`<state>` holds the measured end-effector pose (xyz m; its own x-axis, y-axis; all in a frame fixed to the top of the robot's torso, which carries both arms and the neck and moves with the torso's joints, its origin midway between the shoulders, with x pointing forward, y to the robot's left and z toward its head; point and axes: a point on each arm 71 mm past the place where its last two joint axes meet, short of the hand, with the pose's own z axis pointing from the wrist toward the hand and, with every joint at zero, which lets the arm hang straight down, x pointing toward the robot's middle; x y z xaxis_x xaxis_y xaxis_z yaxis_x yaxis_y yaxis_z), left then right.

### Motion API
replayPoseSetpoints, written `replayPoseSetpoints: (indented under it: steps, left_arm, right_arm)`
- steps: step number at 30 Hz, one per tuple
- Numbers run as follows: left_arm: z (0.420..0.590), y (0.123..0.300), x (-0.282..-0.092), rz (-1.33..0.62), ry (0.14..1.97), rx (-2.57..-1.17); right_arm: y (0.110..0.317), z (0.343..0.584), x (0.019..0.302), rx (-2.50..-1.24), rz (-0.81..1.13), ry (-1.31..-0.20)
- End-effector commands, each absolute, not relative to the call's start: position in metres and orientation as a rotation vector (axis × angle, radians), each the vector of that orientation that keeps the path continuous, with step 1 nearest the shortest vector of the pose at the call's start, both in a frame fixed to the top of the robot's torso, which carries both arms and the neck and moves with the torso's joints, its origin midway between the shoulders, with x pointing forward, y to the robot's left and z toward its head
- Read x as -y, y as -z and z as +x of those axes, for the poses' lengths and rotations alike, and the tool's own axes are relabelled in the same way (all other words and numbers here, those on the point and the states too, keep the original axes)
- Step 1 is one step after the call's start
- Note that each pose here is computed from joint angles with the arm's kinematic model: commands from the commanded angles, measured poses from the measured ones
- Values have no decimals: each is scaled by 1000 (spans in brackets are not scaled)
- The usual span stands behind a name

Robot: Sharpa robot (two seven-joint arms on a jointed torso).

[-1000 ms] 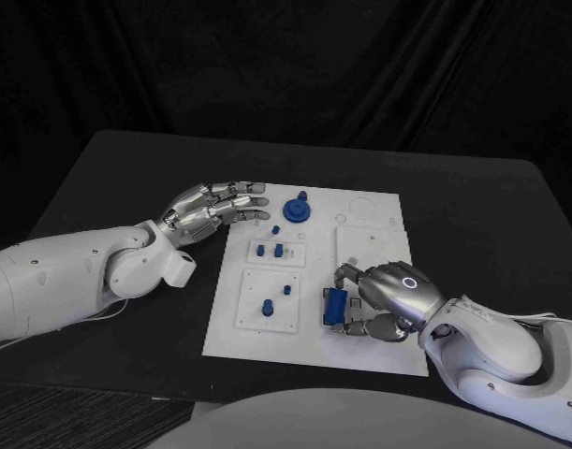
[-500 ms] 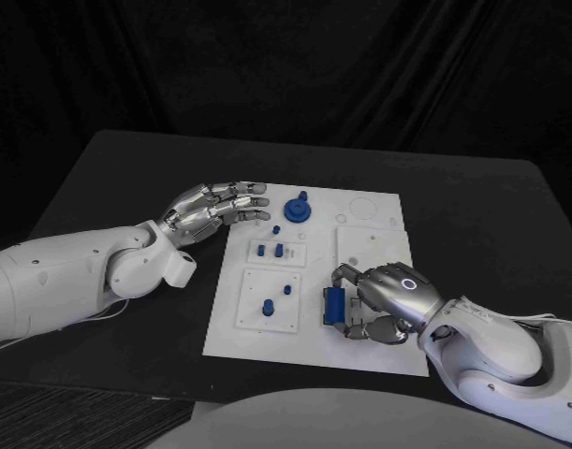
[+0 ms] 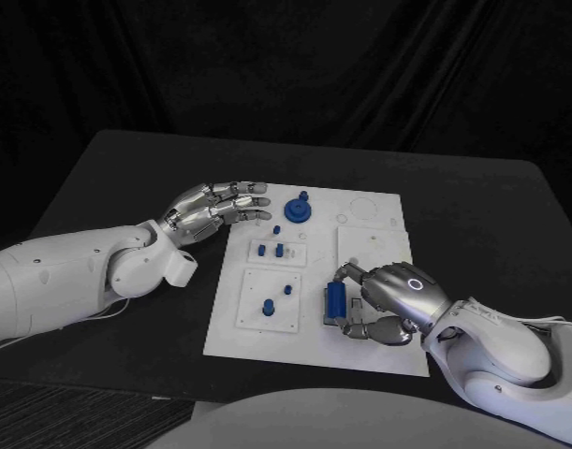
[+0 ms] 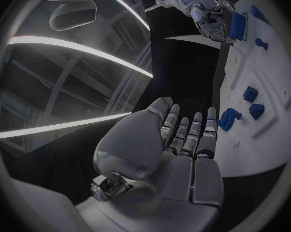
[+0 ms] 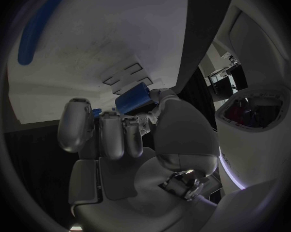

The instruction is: Assemble the parts on the task board

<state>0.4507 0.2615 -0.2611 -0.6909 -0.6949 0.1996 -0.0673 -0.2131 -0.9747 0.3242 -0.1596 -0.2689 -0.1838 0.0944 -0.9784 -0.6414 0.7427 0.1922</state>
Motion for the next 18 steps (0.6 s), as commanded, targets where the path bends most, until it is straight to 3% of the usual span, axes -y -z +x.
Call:
replayPoseSetpoints:
  steps: [1,18]
  left_arm:
    - [450,260,-261,-900,1980,-1602]
    - [451,261,-261,-901,1981,-1603]
  right_arm:
    - [267,322,159,-1617,-439,-718]
    - [270,321,157,-1678,-451,-686]
